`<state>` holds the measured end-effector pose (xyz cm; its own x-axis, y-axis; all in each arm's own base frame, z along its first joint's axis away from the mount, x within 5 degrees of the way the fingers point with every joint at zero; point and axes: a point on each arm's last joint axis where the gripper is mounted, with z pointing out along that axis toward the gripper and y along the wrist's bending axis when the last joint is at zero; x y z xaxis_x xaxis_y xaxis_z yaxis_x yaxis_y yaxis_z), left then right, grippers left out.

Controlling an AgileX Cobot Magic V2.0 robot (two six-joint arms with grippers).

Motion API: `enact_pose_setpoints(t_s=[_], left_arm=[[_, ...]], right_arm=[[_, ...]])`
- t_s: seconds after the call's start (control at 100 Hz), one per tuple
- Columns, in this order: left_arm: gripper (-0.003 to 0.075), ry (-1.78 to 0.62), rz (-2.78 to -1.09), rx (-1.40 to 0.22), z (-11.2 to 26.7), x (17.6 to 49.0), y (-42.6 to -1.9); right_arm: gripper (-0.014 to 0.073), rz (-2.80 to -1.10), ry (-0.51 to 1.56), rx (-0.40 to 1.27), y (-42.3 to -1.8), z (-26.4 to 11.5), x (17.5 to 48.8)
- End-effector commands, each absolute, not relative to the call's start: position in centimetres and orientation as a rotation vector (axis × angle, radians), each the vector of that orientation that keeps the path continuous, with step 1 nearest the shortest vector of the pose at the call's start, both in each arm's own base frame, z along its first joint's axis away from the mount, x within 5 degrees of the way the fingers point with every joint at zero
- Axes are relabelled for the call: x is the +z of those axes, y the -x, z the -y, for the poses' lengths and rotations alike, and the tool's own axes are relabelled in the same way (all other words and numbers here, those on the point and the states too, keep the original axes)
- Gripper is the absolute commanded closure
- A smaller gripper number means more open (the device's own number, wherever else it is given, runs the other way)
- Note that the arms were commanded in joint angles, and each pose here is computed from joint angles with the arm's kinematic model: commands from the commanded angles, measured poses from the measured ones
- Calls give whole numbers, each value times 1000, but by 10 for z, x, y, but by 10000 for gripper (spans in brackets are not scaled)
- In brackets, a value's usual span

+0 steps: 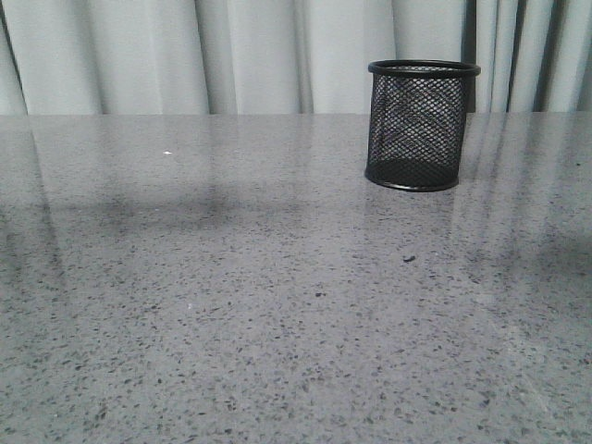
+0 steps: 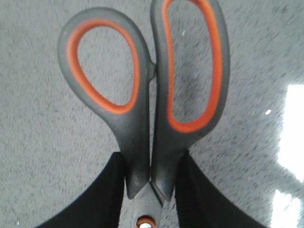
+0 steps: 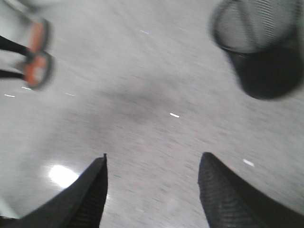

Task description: Put scissors into bucket

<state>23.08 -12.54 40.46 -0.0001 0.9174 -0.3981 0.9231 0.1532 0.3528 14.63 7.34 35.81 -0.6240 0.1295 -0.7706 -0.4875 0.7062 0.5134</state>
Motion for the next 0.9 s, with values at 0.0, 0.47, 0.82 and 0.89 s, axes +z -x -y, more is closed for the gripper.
enact_pose_setpoints(t_s=[0.0, 0.47, 0.82, 0.89], left_arm=[[741, -1634, -1807, -19, 133, 432, -213], [741, -1579, -1640, -139, 183, 446, -180], [741, -1529, -1623, -155, 192, 453, -173], [741, -1530, -1625, -151, 192, 452, -173]], right_arm=[[216, -1894, 249, 1072, -153, -80, 380], [216, -1755, 322, 1443, -178, -98, 379], [216, -1742, 333, 1479, -177, -99, 380], [216, -1723, 326, 1497, -176, -99, 382]])
